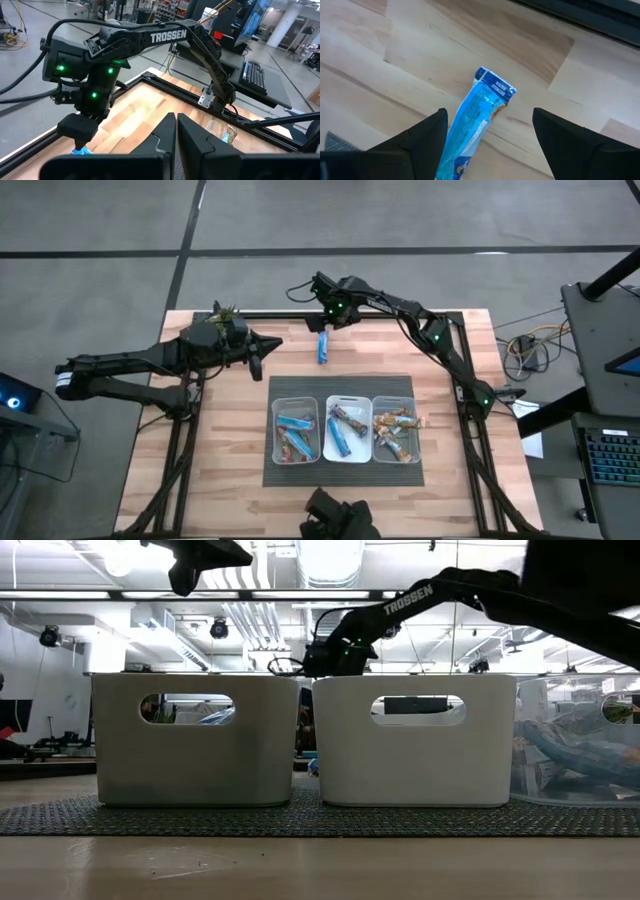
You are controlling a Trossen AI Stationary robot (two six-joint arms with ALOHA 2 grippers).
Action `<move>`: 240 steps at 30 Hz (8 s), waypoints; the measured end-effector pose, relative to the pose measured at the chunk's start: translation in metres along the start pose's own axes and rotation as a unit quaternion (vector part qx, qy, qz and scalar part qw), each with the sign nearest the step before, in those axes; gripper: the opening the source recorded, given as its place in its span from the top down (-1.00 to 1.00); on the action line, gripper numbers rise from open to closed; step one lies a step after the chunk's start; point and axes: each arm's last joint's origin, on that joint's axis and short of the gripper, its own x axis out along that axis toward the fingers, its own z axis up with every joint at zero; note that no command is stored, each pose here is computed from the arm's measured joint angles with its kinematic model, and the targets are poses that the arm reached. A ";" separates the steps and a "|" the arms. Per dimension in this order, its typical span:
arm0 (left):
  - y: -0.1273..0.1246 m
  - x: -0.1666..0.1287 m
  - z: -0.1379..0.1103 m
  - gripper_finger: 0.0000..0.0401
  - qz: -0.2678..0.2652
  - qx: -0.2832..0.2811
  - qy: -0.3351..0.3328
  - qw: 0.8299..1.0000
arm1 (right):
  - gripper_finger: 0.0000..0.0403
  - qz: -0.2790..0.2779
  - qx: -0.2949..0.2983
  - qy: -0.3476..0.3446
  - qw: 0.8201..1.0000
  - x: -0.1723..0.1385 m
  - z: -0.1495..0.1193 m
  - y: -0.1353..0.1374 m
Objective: Pick and place Granola Bars by type
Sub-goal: Put the blue granola bar into the white bin
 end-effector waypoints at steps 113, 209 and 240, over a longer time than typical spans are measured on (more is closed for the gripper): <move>0.000 0.000 -0.002 1.00 0.001 -0.002 0.004 1.000 | 0.77 0.061 -0.004 0.048 0.997 0.036 -0.008 -0.011; 0.000 0.000 -0.002 1.00 0.000 -0.018 0.004 1.000 | 0.77 0.120 -0.428 0.089 0.891 -0.223 -0.290 0.092; 0.000 0.000 -0.002 1.00 -0.001 -0.014 0.005 1.000 | 0.77 0.099 -0.301 0.102 0.943 -0.092 -0.281 0.071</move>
